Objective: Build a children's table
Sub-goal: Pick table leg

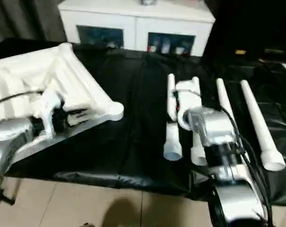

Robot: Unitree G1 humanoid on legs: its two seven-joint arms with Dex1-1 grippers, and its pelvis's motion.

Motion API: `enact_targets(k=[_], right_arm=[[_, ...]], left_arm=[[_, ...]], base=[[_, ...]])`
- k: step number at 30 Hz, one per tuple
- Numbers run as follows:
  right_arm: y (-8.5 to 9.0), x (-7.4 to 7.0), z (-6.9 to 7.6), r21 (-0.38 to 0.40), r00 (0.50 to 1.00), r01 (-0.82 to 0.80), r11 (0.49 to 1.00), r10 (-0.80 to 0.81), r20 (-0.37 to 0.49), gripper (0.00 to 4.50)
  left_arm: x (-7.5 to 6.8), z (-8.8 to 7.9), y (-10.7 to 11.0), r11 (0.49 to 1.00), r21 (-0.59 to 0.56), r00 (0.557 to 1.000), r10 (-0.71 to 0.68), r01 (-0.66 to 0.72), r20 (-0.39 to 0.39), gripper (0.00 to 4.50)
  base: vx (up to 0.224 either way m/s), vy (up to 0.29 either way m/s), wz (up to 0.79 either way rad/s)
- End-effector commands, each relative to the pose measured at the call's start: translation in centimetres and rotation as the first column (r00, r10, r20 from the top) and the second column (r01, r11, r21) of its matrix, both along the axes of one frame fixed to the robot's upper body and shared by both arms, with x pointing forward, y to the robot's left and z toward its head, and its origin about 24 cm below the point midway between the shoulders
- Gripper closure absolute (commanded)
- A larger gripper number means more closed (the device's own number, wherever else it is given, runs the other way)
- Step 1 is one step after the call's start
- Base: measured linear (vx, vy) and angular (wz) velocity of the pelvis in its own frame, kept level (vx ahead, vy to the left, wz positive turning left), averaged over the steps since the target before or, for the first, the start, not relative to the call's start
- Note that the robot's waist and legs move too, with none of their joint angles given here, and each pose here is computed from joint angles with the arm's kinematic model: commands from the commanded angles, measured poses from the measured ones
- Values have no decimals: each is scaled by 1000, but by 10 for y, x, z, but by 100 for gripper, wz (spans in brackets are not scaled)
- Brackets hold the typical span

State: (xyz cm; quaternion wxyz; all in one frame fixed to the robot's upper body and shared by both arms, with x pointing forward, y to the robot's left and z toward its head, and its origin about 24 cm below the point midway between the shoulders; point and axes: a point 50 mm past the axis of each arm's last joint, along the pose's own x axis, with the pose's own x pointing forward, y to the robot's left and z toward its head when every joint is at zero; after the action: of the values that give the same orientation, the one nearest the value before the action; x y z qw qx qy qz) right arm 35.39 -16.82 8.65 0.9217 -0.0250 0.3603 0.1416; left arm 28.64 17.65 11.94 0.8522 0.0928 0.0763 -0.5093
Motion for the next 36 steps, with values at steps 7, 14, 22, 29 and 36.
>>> enact_targets(k=[7, 14, 22, 29, 36], right_arm=[[7, 0, -20, 57, 985, 25, 998, -15, -174, 37], [4, -1, -25, 90, 973, 55, 994, -33, -227, 87], [-1, -3, -32, 118, 965, 97, 988, -65, -254, 160], [-4, -5, -36, 145, 960, 131, 981, -89, -267, 220], [-2, 5, -19, 315, 981, 161, 935, -116, -156, 266]], left_arm=[[-17, 3, -26, 999, -30, 997, -45, 43, -67, 181], [-29, 14, -31, 997, -12, 993, -74, 74, -95, 129], [-27, 18, -30, 998, 19, 994, -49, 52, -98, 52], [-22, 21, -30, 999, 31, 997, -12, 15, -82, 0], [3, 28, -24, 979, -19, 979, 202, -202, 1, 0]], base=[[0, 0, 0], [0, 0, 0], [0, 0, 0], [0, 0, 0], [0, 0, 0]])
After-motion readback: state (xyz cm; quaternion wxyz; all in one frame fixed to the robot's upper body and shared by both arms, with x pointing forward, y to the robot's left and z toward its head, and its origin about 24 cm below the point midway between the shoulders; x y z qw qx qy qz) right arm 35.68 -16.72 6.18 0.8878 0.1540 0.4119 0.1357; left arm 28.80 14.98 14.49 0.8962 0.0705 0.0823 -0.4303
